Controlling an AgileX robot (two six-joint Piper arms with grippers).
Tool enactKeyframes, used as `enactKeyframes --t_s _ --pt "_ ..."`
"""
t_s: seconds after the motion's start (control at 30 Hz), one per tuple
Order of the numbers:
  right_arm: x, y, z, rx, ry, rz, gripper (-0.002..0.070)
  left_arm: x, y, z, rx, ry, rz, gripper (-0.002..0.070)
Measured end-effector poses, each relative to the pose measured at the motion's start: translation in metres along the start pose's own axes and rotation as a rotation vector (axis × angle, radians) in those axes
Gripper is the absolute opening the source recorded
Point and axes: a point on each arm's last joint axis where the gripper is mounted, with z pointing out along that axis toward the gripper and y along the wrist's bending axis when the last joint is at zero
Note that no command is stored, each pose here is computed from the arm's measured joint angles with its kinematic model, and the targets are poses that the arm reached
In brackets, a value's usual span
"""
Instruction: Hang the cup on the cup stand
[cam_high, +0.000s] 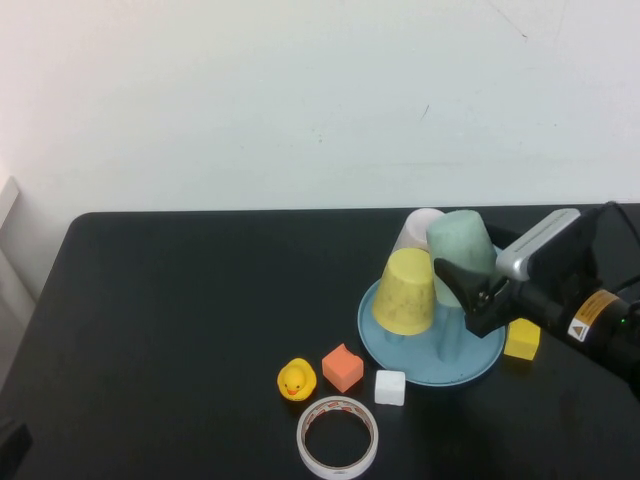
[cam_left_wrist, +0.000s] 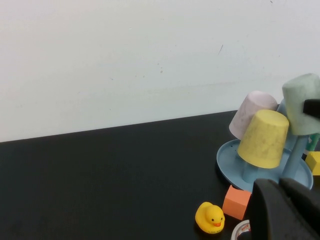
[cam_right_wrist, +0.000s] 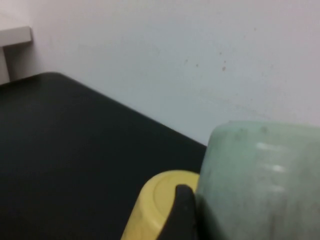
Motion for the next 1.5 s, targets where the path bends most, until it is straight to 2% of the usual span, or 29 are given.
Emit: enactKeyframes --t_s 0.23,0.37,0.5,0.83,0.9,0.97,1.1,1.17,1.3,1.5 --pt "0.007 0.001 0.002 -0.006 0.017 0.016 0.0603 0.000 0.000 0.000 0.000 0.000 0.000 -0.0001" --pt "0.011 0.001 0.003 -0.004 0.027 0.073 0.0603 0.000 0.000 0.000 0.000 0.000 0.000 -0.0001" --pt "0.013 0.001 0.003 -0.003 0.032 0.111 0.0671 0.000 0.000 0.000 0.000 0.000 0.000 -0.0001" --pt "0.015 0.005 -0.003 -0.012 0.048 0.123 0.0689 0.000 0.000 0.000 0.000 0.000 0.000 -0.0001" --pt "0.011 0.008 -0.013 -0.012 0.057 0.125 0.0652 0.000 0.000 0.000 0.000 0.000 0.000 -0.0001" --pt "0.000 0.013 -0.029 -0.006 0.047 0.110 0.0540 0.000 0.000 0.000 0.000 0.000 0.000 -0.0001" --pt "-0.034 0.020 -0.070 0.059 -0.025 0.091 0.0175 0.000 0.000 0.000 0.000 0.000 0.000 -0.0001" --pt "-0.049 0.025 -0.091 0.076 -0.071 0.081 0.0081 0.000 0.000 0.000 0.000 0.000 0.000 -0.0001" --pt "-0.078 0.042 -0.133 0.053 -0.187 0.012 0.0017 0.000 0.000 0.000 0.000 0.000 0.000 -0.0001" --pt "-0.113 0.068 -0.181 -0.047 -0.362 -0.114 0.0001 0.000 0.000 0.000 0.000 0.000 0.000 -0.0001"
